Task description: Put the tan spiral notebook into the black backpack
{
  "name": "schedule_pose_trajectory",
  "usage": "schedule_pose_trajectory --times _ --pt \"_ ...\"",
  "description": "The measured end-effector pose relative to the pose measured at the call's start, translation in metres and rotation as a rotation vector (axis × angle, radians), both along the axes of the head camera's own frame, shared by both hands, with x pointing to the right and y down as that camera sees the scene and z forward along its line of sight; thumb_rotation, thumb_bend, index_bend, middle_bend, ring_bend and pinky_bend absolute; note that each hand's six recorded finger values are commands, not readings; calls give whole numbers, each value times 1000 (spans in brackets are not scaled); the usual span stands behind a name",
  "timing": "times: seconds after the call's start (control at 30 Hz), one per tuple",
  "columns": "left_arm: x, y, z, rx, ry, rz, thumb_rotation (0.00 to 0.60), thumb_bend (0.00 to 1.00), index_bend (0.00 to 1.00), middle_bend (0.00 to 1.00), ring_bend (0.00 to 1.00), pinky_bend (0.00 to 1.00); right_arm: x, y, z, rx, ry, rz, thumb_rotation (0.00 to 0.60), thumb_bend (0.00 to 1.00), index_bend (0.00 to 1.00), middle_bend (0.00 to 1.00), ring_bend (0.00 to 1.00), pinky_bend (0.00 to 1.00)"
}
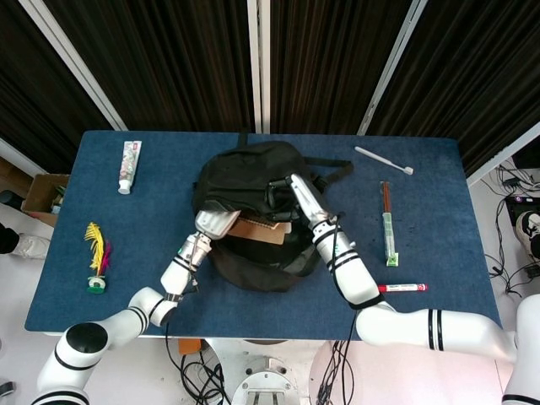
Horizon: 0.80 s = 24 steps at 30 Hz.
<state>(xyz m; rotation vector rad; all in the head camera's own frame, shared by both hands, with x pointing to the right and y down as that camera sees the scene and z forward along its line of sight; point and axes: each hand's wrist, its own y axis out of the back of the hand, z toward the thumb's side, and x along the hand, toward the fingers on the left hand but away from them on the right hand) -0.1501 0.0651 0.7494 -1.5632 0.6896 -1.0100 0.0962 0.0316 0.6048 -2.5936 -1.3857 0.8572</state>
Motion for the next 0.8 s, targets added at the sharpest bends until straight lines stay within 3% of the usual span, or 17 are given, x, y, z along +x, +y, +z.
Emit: schedule_pose_trajectory --times 0.1,0.27,0.37,0.67,0.8 --pt "-7 -6 -3 -37 68 -113 600 436 671 735 607 436 0 1 1 -3 1 -8 600 577 760 601 433 318" --pt "-15 -8 -9 -65 155 -224 600 107 411 613 592 460 2 2 4 -6 11 -12 600 577 760 601 433 318" --pt "-15 -5 -11 -87 187 -246 600 22 317 537 566 467 3 1 7 -1 30 -17 600 577 760 601 433 318" --pt "-24 17 -23 -185 293 -272 600 0 271 464 503 449 7 -6 13 12 58 14 600 577 760 601 433 319" --pt "-34 32 -34 -193 330 -261 600 0 282 463 503 438 7 -10 16 14 77 25 600 578 760 601 433 319"
